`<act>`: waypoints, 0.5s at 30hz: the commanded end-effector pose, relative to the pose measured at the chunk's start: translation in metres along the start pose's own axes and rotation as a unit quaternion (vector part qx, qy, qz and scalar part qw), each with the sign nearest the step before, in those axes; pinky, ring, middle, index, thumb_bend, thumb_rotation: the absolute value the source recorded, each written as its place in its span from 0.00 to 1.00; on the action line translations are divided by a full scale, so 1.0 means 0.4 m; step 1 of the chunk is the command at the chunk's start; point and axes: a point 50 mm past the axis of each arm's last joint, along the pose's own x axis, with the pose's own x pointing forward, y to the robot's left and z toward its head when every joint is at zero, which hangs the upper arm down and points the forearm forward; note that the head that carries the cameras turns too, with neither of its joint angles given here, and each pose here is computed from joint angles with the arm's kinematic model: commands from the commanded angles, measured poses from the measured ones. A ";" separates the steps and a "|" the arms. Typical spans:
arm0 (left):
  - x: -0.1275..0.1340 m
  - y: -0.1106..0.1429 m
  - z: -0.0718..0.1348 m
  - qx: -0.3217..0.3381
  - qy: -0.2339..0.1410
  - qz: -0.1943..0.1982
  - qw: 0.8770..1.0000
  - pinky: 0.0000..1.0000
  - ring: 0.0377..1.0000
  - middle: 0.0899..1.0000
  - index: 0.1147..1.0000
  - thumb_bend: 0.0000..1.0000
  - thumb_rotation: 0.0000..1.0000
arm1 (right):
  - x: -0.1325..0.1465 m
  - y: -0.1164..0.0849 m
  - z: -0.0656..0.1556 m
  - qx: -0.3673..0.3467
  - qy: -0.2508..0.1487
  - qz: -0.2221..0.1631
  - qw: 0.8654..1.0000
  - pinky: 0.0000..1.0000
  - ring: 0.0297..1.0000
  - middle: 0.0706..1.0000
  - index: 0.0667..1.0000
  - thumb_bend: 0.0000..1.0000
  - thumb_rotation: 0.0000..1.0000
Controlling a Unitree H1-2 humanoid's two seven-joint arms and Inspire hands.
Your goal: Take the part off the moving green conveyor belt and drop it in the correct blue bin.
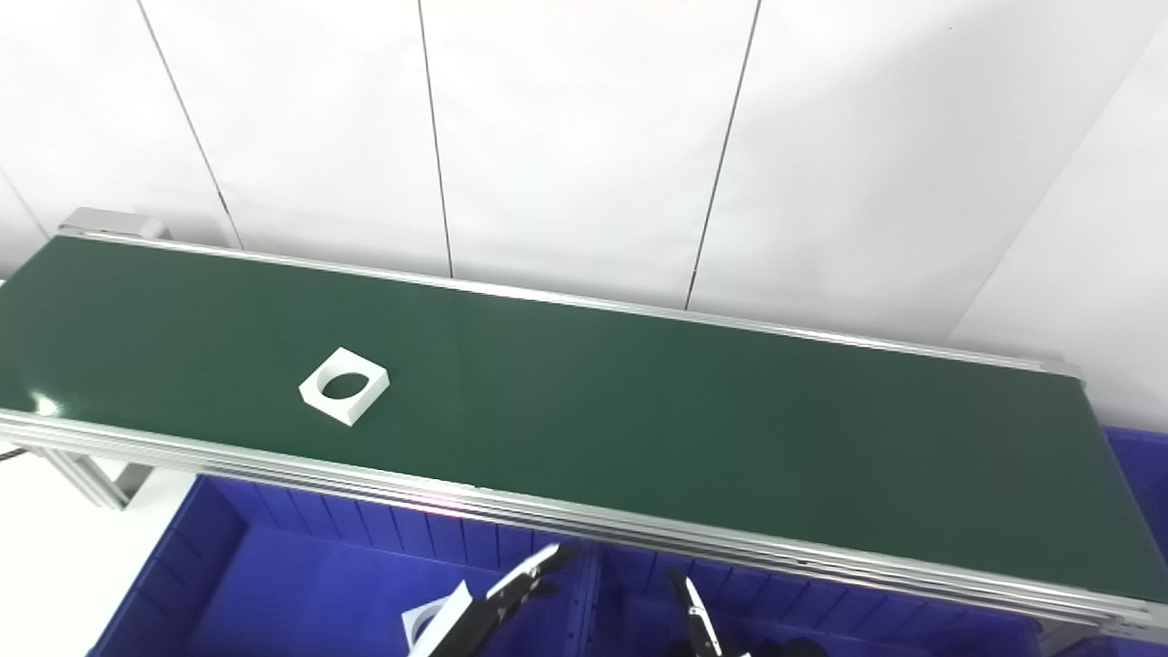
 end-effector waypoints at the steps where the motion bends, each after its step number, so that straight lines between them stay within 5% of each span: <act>1: 0.039 0.015 0.062 0.005 -0.071 -0.006 0.997 0.87 0.92 0.94 0.89 0.83 0.82 | 0.013 -0.004 0.024 0.010 -0.035 -0.005 0.999 1.00 0.98 0.97 0.96 0.92 0.97; 6: 0.092 0.066 0.150 0.023 -0.151 -0.010 0.988 0.87 0.90 0.91 0.87 0.87 0.75 | 0.017 -0.004 0.022 0.005 -0.036 -0.004 0.999 0.99 0.98 0.97 0.96 0.90 0.99; 10: 0.147 0.143 0.230 0.092 -0.227 -0.008 0.969 0.88 0.91 0.92 0.90 0.88 0.70 | 0.023 -0.001 0.021 -0.006 -0.039 0.000 0.999 0.98 0.99 0.97 0.97 0.89 1.00; 15: 0.198 0.218 0.273 0.149 -0.261 -0.001 0.954 0.91 0.90 0.90 0.90 0.93 0.53 | 0.028 0.004 0.019 -0.005 -0.038 0.001 0.999 0.94 0.97 0.97 0.96 0.88 1.00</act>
